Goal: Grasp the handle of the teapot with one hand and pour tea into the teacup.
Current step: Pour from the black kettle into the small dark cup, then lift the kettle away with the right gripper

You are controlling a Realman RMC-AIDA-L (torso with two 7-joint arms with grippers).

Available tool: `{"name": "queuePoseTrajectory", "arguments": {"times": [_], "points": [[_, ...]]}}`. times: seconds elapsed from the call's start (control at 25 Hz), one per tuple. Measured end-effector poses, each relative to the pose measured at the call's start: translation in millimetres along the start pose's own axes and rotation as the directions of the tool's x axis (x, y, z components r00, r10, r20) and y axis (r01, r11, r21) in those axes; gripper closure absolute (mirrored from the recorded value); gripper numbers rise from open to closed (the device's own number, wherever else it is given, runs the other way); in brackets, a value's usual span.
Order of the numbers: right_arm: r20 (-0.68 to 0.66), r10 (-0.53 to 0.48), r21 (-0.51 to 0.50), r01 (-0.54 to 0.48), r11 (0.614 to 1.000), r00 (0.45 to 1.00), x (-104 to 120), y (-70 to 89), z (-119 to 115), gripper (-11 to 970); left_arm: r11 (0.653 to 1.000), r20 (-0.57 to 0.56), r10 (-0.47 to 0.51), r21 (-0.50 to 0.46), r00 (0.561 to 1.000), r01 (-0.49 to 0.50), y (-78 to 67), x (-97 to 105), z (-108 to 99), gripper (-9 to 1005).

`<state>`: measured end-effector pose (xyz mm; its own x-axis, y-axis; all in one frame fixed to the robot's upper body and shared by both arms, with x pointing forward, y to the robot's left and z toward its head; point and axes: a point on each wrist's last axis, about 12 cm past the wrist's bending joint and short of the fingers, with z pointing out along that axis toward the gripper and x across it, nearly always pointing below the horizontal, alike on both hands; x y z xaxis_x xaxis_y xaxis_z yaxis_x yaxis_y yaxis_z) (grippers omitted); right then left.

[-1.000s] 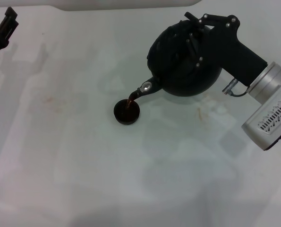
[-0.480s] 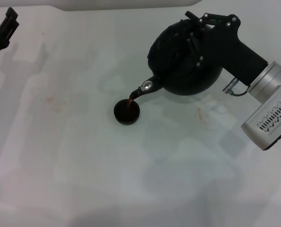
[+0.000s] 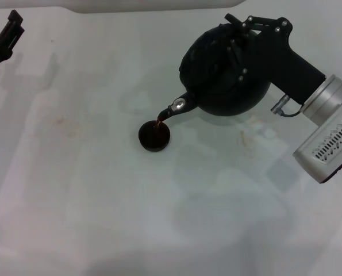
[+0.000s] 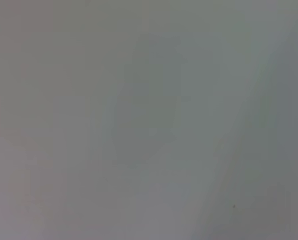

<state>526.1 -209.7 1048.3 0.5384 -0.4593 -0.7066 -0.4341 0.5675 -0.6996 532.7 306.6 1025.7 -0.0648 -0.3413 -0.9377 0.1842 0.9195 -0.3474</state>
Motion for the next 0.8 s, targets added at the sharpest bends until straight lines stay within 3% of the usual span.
{"name": "queuePoseTrajectory", "arguments": {"times": [0.56,0.8], "points": [[-0.002,0.005,0.001,-0.005,1.000,1.000,0.2,0.1,-0.6,849,1.000,0.000,0.000,0.000,1.000,0.000,0.1,0.0,-0.1,135],[-0.013,0.137,0.012,-0.137,0.990,0.990,3.3,-3.3,-2.8,850,1.000,0.000,0.000,0.000,1.000,0.000,0.1,0.1,-0.1,135]]}}
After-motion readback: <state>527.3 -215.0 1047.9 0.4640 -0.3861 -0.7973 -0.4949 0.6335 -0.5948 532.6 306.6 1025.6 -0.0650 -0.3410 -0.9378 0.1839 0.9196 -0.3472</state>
